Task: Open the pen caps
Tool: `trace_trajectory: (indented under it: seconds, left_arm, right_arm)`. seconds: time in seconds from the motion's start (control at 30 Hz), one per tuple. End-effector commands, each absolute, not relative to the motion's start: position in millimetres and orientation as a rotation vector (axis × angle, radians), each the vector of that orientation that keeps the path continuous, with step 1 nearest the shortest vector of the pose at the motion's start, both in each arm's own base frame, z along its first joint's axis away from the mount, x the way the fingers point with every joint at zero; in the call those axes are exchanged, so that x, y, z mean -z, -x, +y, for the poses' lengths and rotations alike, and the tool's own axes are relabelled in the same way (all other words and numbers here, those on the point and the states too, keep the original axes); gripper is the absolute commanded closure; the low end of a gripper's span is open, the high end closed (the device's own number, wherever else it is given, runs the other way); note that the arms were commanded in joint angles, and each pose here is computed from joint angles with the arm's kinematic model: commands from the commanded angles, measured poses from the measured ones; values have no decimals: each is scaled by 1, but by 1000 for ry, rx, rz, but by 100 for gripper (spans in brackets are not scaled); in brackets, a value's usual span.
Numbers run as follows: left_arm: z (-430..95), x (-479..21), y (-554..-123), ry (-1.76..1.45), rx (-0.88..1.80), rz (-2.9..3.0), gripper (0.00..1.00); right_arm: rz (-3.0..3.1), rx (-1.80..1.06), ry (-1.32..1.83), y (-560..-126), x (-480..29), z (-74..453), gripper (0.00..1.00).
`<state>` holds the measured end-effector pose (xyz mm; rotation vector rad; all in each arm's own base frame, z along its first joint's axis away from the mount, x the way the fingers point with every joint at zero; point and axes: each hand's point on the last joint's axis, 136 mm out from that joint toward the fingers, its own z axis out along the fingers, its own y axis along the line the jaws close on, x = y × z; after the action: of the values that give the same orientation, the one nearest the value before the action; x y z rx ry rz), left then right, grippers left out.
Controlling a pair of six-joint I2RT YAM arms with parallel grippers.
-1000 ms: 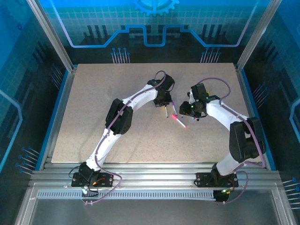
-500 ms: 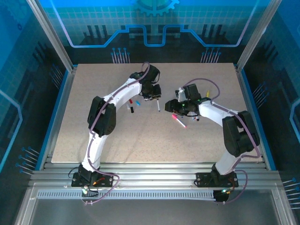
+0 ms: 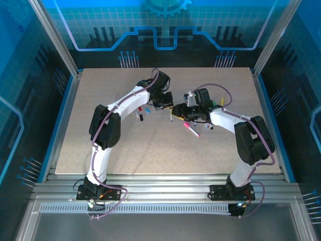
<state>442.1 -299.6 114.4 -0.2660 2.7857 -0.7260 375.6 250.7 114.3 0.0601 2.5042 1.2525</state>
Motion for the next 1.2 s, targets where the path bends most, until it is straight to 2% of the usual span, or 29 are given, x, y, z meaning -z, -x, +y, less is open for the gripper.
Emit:
trace_trajectory:
  seconds: [0.0, 0.2, 0.3, 0.4, 0.47, 0.5, 0.67, 0.73, 0.83, 1.17]
  left_arm:
    - [-306, -137, -439, 248, 805, 2744, 100]
    - [-309, -140, -438, 249, 832, 2739, 100]
    - [-309, -142, -438, 251, 837, 2736, 100]
    - [-308, -141, -437, 254, 831, 2736, 100]
    - [-307, -139, -436, 256, 827, 2740, 100]
    - [-306, -138, -437, 260, 823, 2742, 100]
    - [-300, -127, -435, 287, 786, 2771, 99]
    - [-300, -123, -435, 287, 776, 2781, 79]
    - [-299, -119, -435, 298, 771, 2786, 73]
    - [-300, -112, -436, 310, 770, 2799, 74]
  right_arm:
    - [2462, -1322, -16, -373, -129, 263, 52]
    - [2480, -1334, 4, -372, -121, 273, 52]
    - [2489, -1346, -2, -375, -116, 276, 57]
    - [2507, -1348, -9, -375, -112, 278, 71]
    - [2520, -1331, -32, -377, -109, 276, 98]
    - [2519, -1330, -32, -377, -109, 276, 100]
    - [2494, -1341, -1, -373, -116, 276, 100]
    - [2490, -1342, 8, -371, -118, 277, 100]
    - [2483, -1348, 17, -370, -121, 278, 100]
    - [2469, -1360, 43, -368, -125, 281, 100]
